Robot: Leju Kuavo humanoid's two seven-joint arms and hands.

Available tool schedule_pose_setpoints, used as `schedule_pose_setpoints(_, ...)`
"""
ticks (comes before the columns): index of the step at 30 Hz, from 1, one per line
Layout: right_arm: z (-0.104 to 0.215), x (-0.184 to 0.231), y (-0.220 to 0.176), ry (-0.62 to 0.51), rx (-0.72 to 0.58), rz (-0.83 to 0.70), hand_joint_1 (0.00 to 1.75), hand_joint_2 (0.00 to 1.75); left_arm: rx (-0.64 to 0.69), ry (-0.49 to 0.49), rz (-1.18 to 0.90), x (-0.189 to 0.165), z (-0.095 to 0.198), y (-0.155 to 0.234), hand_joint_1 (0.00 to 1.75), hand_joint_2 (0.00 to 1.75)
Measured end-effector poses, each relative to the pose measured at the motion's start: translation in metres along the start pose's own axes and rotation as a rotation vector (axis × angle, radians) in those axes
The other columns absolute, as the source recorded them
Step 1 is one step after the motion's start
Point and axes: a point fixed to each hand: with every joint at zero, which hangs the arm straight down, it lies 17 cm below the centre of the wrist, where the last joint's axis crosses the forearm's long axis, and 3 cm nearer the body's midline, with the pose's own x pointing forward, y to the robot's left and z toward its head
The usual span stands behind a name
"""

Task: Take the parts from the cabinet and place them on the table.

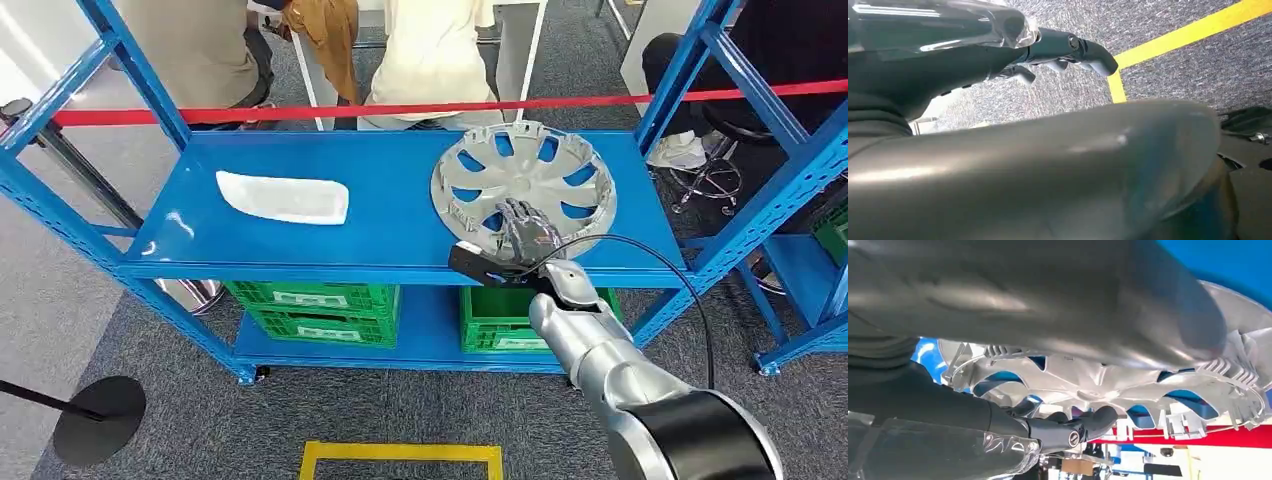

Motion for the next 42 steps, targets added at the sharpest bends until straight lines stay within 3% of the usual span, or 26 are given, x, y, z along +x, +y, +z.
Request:
schedule_pose_setpoints(11, -0.001, 0.002, -0.001, -0.001, 0.002, 0.011, 0.00, 0.00, -0.001, 0.001, -0.001, -0.001, 0.000, -0.001, 0.00, 0.00)
schedule_pose_setpoints(18, 0.006, -0.021, 0.030, 0.098, 0.240, 0.196, 0.00, 0.00, -0.006, 0.000, -0.010, -0.001, 0.000, -0.002, 0.00, 0.00)
schedule_pose_setpoints(28, 0.005, -0.023, 0.027, 0.108, 0.257, 0.284, 0.00, 0.00, -0.019, 0.007, -0.013, -0.003, 0.001, -0.005, 0.00, 0.00)
schedule_pose_setpoints(29, 0.005, -0.022, 0.027, 0.106, 0.257, 0.285, 0.00, 1.75, -0.021, 0.007, -0.012, -0.003, 0.001, -0.006, 0.00, 0.00)
schedule_pose_setpoints(42, 0.000, -0.009, 0.018, 0.046, 0.196, 0.221, 0.00, 1.75, -0.028, 0.007, -0.019, -0.003, 0.002, -0.010, 0.00, 0.00)
